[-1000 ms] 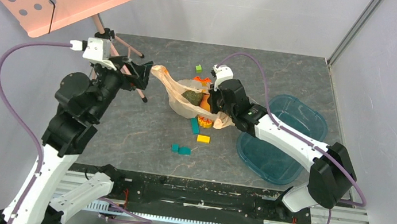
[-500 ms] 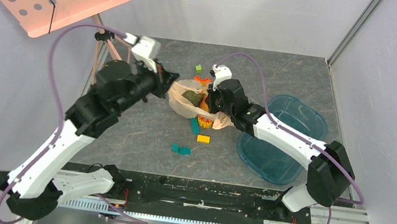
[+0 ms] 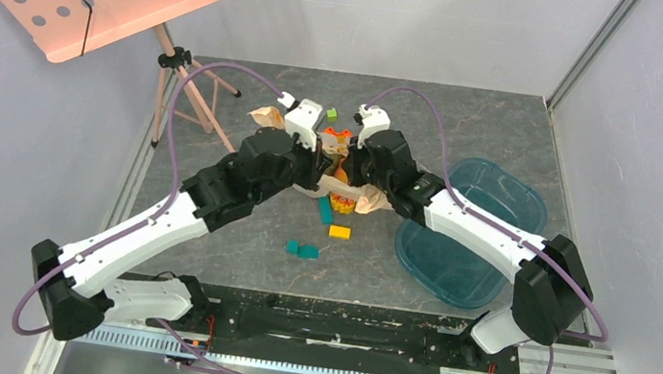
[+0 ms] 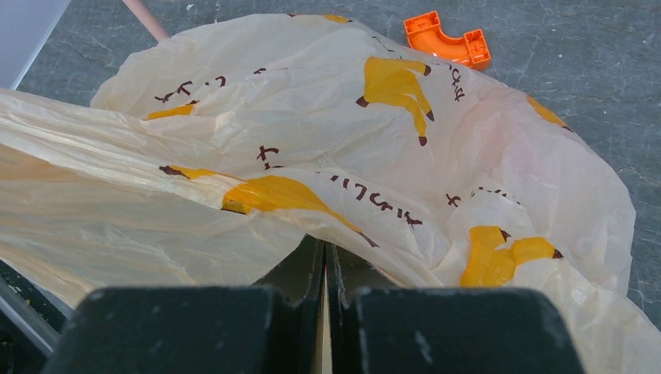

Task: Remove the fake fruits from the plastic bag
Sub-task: Adjust the plastic bag at the center of the board.

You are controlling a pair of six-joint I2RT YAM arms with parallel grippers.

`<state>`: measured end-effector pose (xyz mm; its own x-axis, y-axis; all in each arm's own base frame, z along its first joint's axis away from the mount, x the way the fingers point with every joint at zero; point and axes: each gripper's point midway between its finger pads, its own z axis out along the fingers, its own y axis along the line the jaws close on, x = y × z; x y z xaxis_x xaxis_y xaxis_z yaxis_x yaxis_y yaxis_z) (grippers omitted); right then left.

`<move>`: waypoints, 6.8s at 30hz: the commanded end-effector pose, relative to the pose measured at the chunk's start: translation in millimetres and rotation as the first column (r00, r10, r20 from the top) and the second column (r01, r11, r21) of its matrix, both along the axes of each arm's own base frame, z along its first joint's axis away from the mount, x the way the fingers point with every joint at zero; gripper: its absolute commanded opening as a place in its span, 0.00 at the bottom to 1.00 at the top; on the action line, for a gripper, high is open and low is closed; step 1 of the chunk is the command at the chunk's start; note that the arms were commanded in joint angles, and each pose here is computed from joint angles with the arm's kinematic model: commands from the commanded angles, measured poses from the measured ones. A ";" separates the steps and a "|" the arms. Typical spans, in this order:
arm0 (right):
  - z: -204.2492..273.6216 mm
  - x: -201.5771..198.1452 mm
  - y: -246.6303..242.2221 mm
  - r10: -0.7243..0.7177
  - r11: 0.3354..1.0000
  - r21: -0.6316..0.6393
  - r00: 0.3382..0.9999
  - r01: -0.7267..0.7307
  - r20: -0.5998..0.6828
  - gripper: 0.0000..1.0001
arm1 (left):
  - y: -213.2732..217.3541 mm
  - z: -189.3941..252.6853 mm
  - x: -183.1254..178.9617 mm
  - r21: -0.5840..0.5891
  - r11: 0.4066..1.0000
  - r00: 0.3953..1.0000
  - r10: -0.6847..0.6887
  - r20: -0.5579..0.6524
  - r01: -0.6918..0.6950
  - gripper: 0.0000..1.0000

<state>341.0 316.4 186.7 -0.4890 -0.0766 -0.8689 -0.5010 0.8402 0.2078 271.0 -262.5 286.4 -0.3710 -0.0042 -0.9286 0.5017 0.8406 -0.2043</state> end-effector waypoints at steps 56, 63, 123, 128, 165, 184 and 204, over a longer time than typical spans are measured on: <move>-42.2 61.0 -120.6 -0.347 0.894 -0.251 0.928 0.371 0.137 0.04 | 104.7 -193.6 89.9 0.249 0.831 0.843 0.532 -0.087 -0.498 0.02; -18.4 67.8 -133.7 -0.366 0.879 -0.250 0.910 0.407 0.194 0.05 | 120.1 -195.3 84.4 0.270 0.799 0.814 0.575 -0.081 -0.537 0.02; -14.6 40.1 -26.5 -0.157 0.987 -0.025 0.984 0.159 0.083 0.02 | -18.0 -118.1 120.9 -0.072 0.987 0.983 0.138 -0.119 -0.147 0.02; -57.8 29.6 -33.7 -0.158 0.985 -0.071 0.987 0.159 0.021 0.02 | -0.1 -132.6 136.2 -0.049 0.972 0.966 0.224 -0.129 -0.231 0.02; -37.8 27.1 0.8 -0.086 0.996 0.038 0.996 0.085 0.035 0.08 | -12.9 -155.7 116.5 -0.142 0.981 0.983 0.113 -0.144 -0.134 0.02; -106.3 43.8 -10.4 -0.146 0.981 -0.131 0.989 0.144 -0.006 0.08 | 10.4 -222.5 108.3 -0.047 0.973 0.953 0.212 -0.216 -0.227 0.02; -67.2 70.2 1.2 -0.123 0.982 -0.130 0.987 0.136 0.105 0.65 | 2.8 -222.2 90.8 -0.093 0.988 0.977 0.104 -0.188 -0.123 0.02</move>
<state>390.6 310.7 91.8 -0.4890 -0.1724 -0.8551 -0.4147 0.9084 0.0540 360.2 -251.0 48.2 -0.5592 -0.1257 -0.8194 0.3065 0.8871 -0.3452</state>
